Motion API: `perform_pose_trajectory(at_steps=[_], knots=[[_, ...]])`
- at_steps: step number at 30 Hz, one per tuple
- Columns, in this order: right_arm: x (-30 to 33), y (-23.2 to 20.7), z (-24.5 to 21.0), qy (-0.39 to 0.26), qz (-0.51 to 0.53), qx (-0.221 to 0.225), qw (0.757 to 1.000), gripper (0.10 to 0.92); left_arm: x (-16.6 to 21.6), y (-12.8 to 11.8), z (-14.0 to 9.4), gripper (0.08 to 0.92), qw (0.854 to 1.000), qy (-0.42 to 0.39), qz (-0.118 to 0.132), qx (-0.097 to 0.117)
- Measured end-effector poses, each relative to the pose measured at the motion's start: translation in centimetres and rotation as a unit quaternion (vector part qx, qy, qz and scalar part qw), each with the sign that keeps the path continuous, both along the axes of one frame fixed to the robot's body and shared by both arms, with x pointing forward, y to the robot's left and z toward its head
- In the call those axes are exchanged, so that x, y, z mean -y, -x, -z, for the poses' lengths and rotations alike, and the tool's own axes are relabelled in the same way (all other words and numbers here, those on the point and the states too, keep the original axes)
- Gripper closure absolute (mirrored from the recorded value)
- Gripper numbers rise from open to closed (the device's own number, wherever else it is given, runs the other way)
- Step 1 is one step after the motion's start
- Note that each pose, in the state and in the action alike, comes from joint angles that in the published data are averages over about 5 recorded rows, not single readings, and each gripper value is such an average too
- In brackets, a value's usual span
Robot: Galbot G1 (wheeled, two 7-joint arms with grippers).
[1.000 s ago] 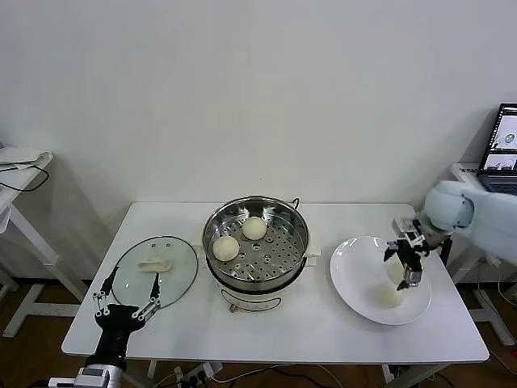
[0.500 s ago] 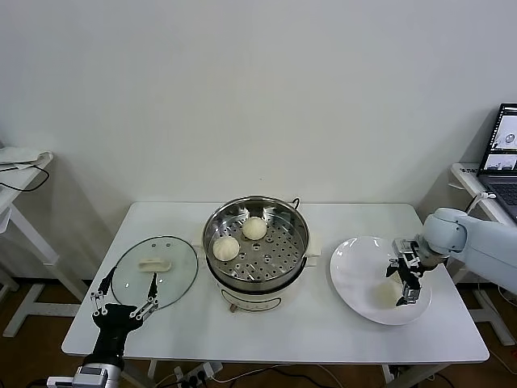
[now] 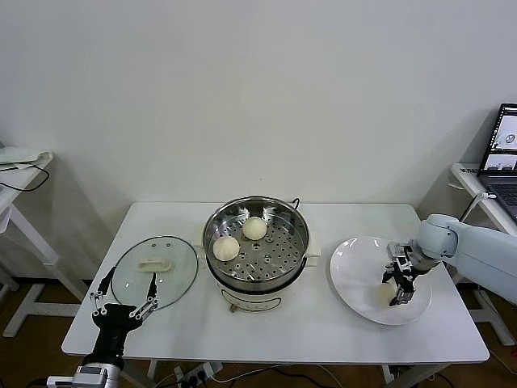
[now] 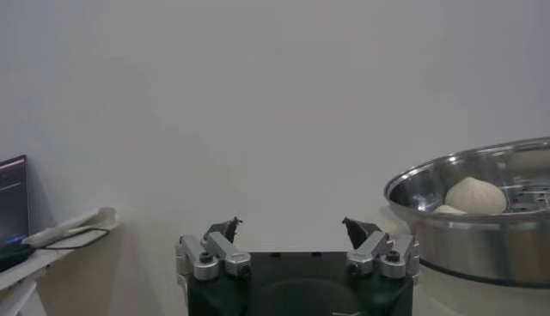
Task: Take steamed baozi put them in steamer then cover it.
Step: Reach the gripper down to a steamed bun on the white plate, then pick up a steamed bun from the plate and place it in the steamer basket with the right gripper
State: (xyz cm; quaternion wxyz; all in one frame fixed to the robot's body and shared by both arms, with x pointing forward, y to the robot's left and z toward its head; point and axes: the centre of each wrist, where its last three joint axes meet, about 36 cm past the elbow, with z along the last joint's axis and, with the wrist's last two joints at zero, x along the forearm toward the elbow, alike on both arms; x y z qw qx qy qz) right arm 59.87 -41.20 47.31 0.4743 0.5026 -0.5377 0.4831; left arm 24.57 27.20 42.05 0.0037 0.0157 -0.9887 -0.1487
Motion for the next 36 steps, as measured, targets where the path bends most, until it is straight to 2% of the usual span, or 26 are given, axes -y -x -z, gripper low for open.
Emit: perform_pose_trajectory(at_steps=[8, 15, 20, 24, 27, 36], knots=[[-2.1, -1.2, -4.3, -0.015, -0.034, 0.005, 0.999, 0.379, -0.2, -0.2, -0.3, 0.177, 1.0, -0.002, 0.003, 0.004], [-7.1, -3.5, -13.0, -0.025, -0.117, 0.044, 0.992, 0.398, -0.1, -0.6, -0.9, 0.177, 1.0, 0.001, 0.006, 0.012], [-12.6, -4.3, -19.4, -0.024, -0.22, 0.084, 0.972, 0.395, -0.1, -0.6, -1.0, 0.177, 1.0, 0.001, 0.009, 0.014], [-17.4, -4.1, -22.7, -0.015, -0.321, 0.108, 0.941, 0.394, -0.1, -0.6, -1.0, 0.177, 1.0, 0.001, 0.011, 0.014], [-21.0, -3.5, -24.1, -0.006, -0.4, 0.12, 0.909, 0.394, -0.1, -0.6, -1.1, 0.177, 1.0, 0.001, 0.011, 0.016], [-29.2, -1.1, -24.0, 0.023, -0.591, 0.13, 0.796, 0.394, -0.2, -0.8, -1.3, 0.177, 1.0, 0.002, 0.009, 0.021]])
